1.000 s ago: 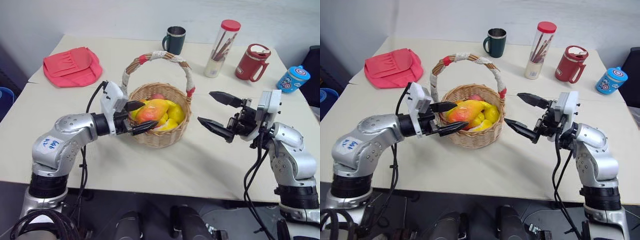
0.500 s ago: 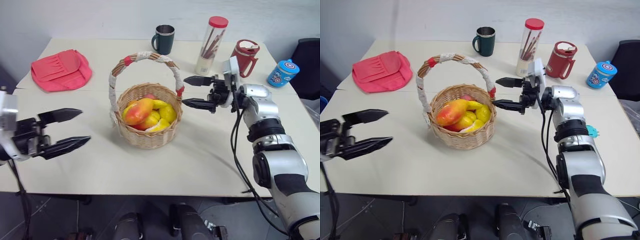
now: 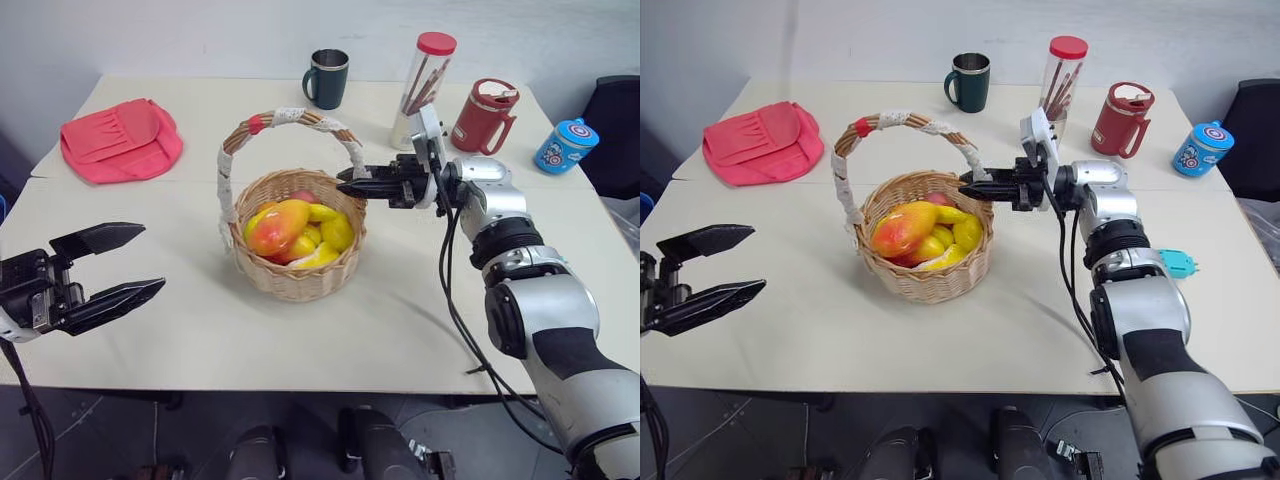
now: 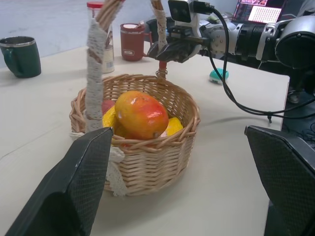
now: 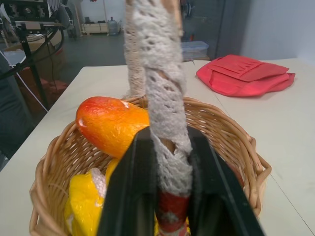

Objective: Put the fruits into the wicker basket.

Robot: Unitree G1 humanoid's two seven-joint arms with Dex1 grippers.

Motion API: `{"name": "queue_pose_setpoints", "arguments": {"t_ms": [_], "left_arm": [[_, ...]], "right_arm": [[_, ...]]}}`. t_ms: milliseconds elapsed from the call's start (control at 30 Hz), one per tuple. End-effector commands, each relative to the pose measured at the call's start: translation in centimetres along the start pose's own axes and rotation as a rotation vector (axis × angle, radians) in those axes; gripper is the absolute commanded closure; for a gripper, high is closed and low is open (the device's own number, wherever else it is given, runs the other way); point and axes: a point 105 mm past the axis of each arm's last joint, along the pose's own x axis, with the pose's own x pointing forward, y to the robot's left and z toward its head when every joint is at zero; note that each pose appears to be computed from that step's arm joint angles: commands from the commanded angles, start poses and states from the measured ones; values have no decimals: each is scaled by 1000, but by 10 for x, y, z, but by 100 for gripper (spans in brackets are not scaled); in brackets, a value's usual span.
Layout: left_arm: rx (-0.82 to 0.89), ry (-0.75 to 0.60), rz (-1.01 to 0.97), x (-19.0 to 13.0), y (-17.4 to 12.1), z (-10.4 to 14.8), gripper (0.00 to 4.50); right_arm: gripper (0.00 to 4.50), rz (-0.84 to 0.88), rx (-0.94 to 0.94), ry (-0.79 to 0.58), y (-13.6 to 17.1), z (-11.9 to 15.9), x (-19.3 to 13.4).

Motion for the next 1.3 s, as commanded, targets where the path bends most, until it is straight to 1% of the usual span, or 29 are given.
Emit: {"name": "queue_pose_setpoints", "arguments": {"t_ms": [33,100,167,233,300,367,433,533,633,733,800,833,867,933,1000,1100,1167,1200,1233,1300], "left_arm": [[29,-26,-49,14,-5,7,0],[24,-51,-82,25,-7,9,0],[14,-87,-108,34,-6,11,0],[3,-105,-120,39,-6,9,0],[-22,-120,-133,44,-5,2,0],[-41,-127,-141,46,-4,-3,0],[-61,-126,-154,50,2,-11,0],[-74,-133,-188,62,10,-18,0],[-73,-136,-242,76,14,-22,0],[-58,-127,-278,86,18,-24,0],[-43,-113,-298,88,23,-25,0],[-38,-107,-305,89,25,-26,0],[-35,-103,-310,89,27,-27,0],[-29,-99,-316,91,29,-28,0],[-26,-86,-314,91,30,-31,0],[-22,-40,-298,86,31,-42,0],[-10,18,-236,74,36,-58,0],[-5,38,-217,71,36,-62,0],[6,73,-198,64,34,-69,0],[25,166,-154,48,29,-85,0]], "right_arm": [[429,56,-35,-20,8,9,-10],[429,15,-48,-88,9,19,-23],[429,-98,-60,-180,11,37,-46],[429,-209,-77,-198,22,44,-68],[429,-379,-92,-201,37,47,-94],[429,-533,-91,-198,47,48,-114],[429,-737,-111,-174,54,44,-135],[429,-968,-133,-118,65,32,-161],[429,-1076,-110,-94,73,19,-171],[429,-1111,-52,-86,77,4,-174],[357,-1126,-23,-65,78,-3,-173],[336,-1135,-12,-59,78,-5,-172],[304,-1130,2,-56,79,-6,-170],[245,-1148,-30,-31,82,-4,-177],[176,-1149,-101,34,90,5,-189],[79,-1096,-155,89,103,17,-197],[7,-1019,-180,146,119,20,-205],[3,-991,-186,162,124,20,-208],[3,-927,-182,172,131,19,-209],[3,-751,-174,235,148,7,-207]]}}
